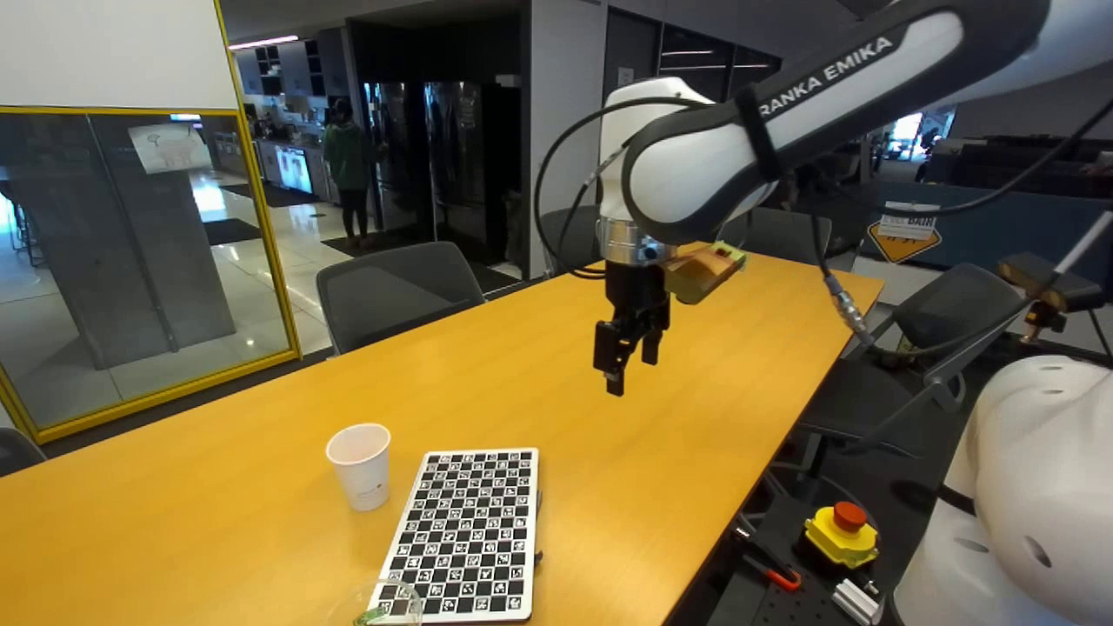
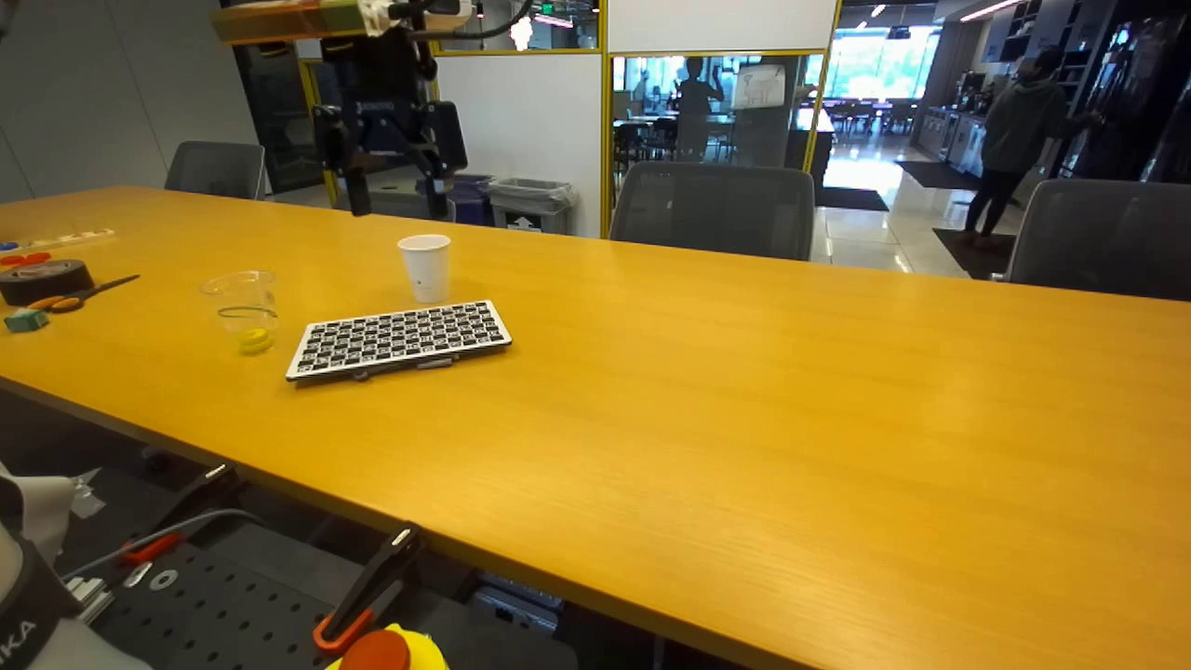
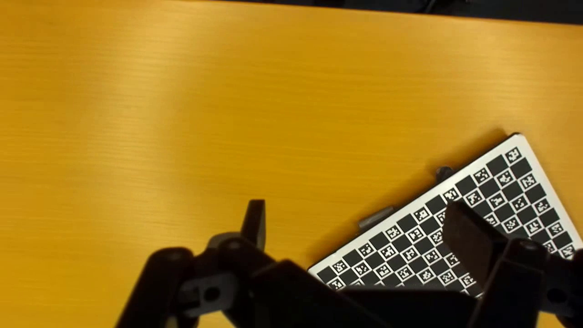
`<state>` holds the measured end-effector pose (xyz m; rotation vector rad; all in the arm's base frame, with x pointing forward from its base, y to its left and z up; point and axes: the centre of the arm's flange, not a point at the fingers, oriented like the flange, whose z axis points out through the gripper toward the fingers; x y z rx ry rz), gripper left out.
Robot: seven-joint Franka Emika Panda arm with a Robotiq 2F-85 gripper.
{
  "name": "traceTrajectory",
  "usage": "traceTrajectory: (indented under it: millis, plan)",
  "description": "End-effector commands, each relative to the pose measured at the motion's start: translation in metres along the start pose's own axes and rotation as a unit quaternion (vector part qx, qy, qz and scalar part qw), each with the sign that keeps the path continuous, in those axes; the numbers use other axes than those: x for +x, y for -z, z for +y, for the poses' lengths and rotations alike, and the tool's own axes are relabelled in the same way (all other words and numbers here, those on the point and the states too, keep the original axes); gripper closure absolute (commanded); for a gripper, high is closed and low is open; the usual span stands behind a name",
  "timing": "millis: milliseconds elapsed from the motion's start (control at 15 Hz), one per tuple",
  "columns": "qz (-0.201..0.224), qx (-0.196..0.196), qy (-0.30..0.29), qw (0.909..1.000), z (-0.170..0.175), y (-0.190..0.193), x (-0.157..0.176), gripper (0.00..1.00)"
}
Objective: Put the yellow rings in the clear cup and the orange rings in the white cups
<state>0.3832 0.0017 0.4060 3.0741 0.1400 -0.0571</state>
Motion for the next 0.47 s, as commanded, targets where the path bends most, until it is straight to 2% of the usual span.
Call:
traceTrajectory:
  millis: [0,67,200,400]
  plan:
    - [0.023,0.024,0.004,0.9994,0.022,0.011,-0.058,0.0]
    - [0.007,0.008,0.001,0.9999,0.013,0.001,-0.025,0.0]
    - [0.014,0.014,0.0,0.9998,0.019,0.003,-0.041,0.0]
    - [0.017,0.014,0.001,0.9998,0.019,0.003,-0.047,0.0]
